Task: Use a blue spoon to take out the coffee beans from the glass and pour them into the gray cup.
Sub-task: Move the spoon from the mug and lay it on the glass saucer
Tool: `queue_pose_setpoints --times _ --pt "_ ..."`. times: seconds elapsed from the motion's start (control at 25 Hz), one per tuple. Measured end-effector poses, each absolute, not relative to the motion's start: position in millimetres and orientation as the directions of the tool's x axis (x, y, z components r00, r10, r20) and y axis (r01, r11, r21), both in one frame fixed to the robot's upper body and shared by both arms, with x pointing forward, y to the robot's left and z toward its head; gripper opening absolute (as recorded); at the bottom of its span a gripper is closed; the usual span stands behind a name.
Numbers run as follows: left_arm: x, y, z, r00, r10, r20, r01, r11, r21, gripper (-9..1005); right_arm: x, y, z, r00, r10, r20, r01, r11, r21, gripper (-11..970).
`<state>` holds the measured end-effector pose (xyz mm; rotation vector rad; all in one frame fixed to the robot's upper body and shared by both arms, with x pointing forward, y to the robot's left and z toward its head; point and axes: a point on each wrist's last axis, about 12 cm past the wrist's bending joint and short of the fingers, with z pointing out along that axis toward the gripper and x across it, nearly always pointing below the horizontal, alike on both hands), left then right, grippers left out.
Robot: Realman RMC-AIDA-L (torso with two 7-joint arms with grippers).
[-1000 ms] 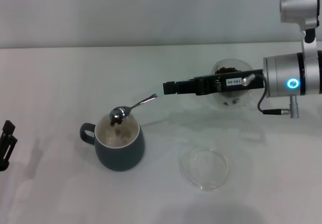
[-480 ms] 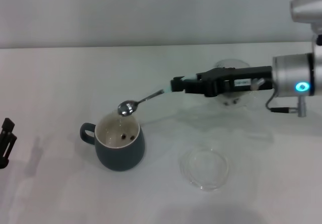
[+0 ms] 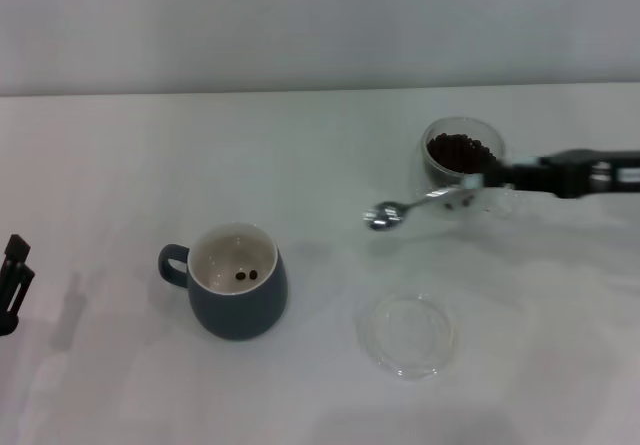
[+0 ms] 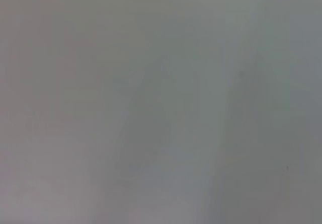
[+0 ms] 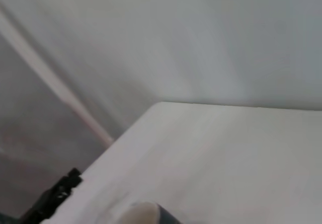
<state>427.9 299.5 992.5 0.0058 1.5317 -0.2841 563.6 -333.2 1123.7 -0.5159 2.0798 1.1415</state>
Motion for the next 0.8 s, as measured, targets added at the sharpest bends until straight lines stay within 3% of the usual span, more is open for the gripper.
queue_pose_setpoints --times 0.28,0.8 --pt "427 299 992 0.013 -0.182 -0.983 0.185 0.967 -0.176 701 532 -369 1114 -0.734 -0.043 -0.678 -0.579 0.562 0.591 154" --pt "428 298 993 0.014 -0.186 -0.982 0.189 0.965 -0.180 700 533 -349 1102 -0.774 -0.113 -0.623 -0.577 0.533 0.619 154"
